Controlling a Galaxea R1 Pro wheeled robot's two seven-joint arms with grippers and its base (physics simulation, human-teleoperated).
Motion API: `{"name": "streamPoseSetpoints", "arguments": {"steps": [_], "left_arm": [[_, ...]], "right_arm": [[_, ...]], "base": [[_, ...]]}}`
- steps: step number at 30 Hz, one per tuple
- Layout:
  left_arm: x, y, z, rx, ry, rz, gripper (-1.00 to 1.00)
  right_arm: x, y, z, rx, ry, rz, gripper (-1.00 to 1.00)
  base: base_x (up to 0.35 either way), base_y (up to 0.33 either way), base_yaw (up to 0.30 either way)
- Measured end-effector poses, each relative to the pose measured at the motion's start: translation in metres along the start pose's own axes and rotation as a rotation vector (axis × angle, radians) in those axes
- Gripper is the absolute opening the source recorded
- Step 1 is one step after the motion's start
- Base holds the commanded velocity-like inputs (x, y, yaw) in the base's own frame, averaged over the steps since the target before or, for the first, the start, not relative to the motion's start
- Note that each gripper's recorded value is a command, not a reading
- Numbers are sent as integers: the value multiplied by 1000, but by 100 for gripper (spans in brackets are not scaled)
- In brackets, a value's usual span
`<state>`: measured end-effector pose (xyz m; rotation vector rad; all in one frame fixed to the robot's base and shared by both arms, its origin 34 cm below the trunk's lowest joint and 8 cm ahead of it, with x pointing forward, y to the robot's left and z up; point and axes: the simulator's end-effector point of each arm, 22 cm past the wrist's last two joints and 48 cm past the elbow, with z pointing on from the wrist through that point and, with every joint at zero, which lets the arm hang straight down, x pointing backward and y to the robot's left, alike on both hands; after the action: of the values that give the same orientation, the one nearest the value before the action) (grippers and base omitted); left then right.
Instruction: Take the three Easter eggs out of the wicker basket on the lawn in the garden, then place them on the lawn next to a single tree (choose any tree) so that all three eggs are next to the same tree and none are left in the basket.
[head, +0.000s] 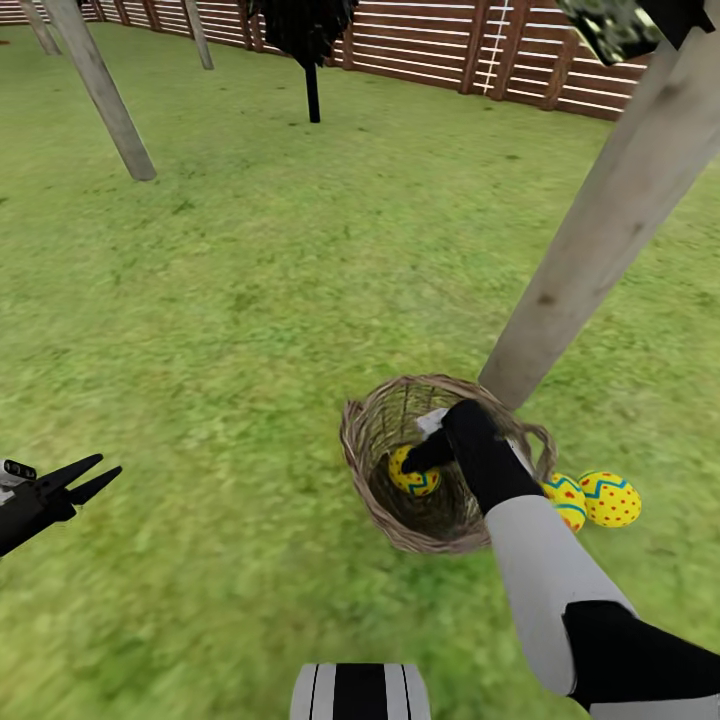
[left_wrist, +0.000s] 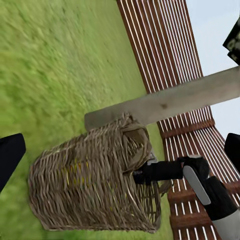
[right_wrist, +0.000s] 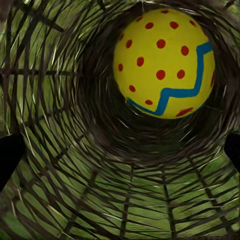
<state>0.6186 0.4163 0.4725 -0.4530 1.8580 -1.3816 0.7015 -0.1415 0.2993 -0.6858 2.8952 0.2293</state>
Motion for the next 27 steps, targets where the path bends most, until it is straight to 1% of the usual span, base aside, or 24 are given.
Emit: {"name": "streamPoseSetpoints", "arguments": {"steps": [2, 3, 5, 6, 7, 9, 10, 12, 14, 17, 19, 20, 23, 27], "left_arm": [[0, 0, 0, 0, 0, 0, 100], [0, 0, 0, -1, 0, 0, 100], [0, 0, 0, -1, 1, 0, 100], [0, 0, 0, -1, 1, 0, 100], [1, 1, 0, -1, 2, -1, 100], [1, 1, 0, -2, 2, -2, 100], [1, 1, 0, -2, 3, -2, 100], [1, 1, 0, -3, 4, -2, 100], [2, 1, 0, -3, 5, -2, 100], [5, 8, 1, -12, 11, -10, 100], [7, 12, 1, -18, 14, -16, 100], [8, 14, 2, -20, 16, -19, 100], [12, 20, 3, -27, 21, -29, 100], [16, 29, 4, -38, 27, -40, 100]], "right_arm": [[-2, 5, 1, 5, 0, -45, 100], [-8, 11, 1, 13, -12, -101, 100], [-18, 19, 1, 26, -39, -190, 100], [-21, 20, 1, 29, -46, -210, 100], [-28, 25, 1, 36, -74, -274, 100], [-34, 27, 0, 37, -98, -314, 100], [-38, 28, 0, 39, -118, -344, 100], [-42, 21, -1, 53, -144, -393, 100], [-42, 13, 1, 73, -151, -439, 100], [-39, 6, 10, 98, -142, -500, 100], [-34, -1, 16, 118, -125, -533, 100], [-29, -4, 21, 121, -110, -541, 100], [-6, -18, 38, 117, -55, -539, 100], [8, -17, 56, 91, -30, -557, 100]], "base": [[39, 18, 0], [17, 8, 0], [10, 4, 0], [3, 1, 0], [2, 1, 0], [1, 0, 0], [0, 0, 0], [0, 0, 0], [0, 0, 0], [0, 0, 0], [0, 0, 0], [0, 0, 0], [0, 0, 0], [0, 0, 0]]}}
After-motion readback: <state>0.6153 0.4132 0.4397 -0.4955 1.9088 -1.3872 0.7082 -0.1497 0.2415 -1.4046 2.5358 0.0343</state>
